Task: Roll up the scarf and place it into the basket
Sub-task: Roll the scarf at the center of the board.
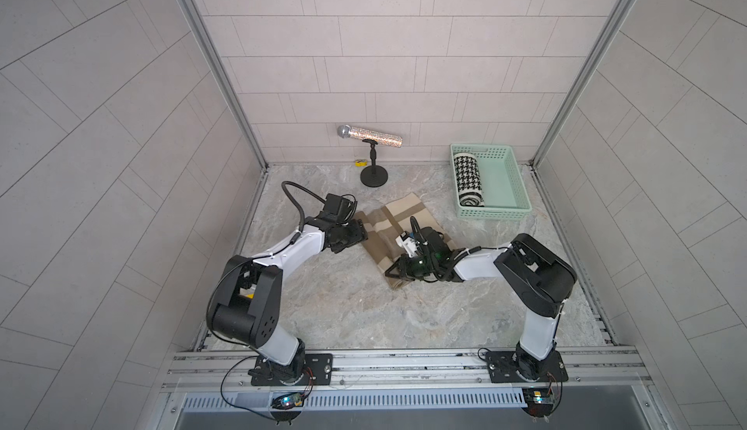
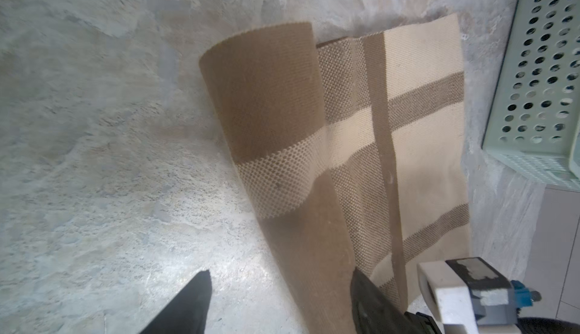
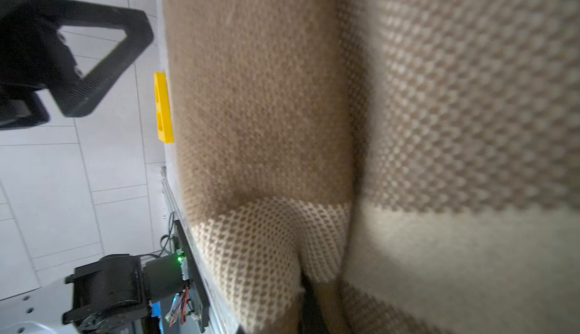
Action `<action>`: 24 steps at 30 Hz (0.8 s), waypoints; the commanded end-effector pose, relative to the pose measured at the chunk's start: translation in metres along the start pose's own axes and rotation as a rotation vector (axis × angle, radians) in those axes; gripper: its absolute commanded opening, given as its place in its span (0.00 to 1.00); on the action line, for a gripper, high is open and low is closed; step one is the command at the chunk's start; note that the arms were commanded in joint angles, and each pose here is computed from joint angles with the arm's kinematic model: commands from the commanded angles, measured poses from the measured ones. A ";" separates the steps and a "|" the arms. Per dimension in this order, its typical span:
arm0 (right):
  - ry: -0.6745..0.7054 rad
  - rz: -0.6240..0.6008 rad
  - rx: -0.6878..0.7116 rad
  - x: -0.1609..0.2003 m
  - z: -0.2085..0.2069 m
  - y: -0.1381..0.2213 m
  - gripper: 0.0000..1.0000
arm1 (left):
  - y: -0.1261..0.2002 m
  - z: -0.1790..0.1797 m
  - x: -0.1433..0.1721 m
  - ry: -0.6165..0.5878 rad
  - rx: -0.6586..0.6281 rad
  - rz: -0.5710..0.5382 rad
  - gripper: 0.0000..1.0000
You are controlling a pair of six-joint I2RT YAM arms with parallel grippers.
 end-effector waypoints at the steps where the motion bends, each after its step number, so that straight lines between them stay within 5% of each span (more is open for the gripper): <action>1: -0.100 0.022 -0.036 0.011 -0.004 -0.003 0.00 | -0.019 0.002 -0.001 0.009 0.006 -0.003 0.73; 8: -0.076 0.064 0.043 0.018 -0.009 0.002 0.00 | -0.054 -0.010 -0.014 0.030 0.029 -0.011 0.58; 13: 0.086 0.154 0.270 0.025 -0.001 0.020 0.22 | -0.057 -0.010 -0.018 0.038 -0.014 -0.045 0.02; 18: 0.403 0.191 0.643 0.024 0.028 0.050 0.51 | -0.041 0.003 -0.016 0.023 -0.161 -0.077 0.00; 24: 0.876 0.191 1.096 0.036 0.080 0.052 0.67 | -0.017 0.012 -0.013 -0.013 -0.270 -0.095 0.00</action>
Point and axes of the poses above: each gripper's point midway between its finger pads, its own y axis back along the fingers, its own z axis along the line the jaws close on, x = y × z, the point moved 7 cm from there along y, back along the fingers, and after that the axes turned 15 degrees about y, right-handed, at the moved point
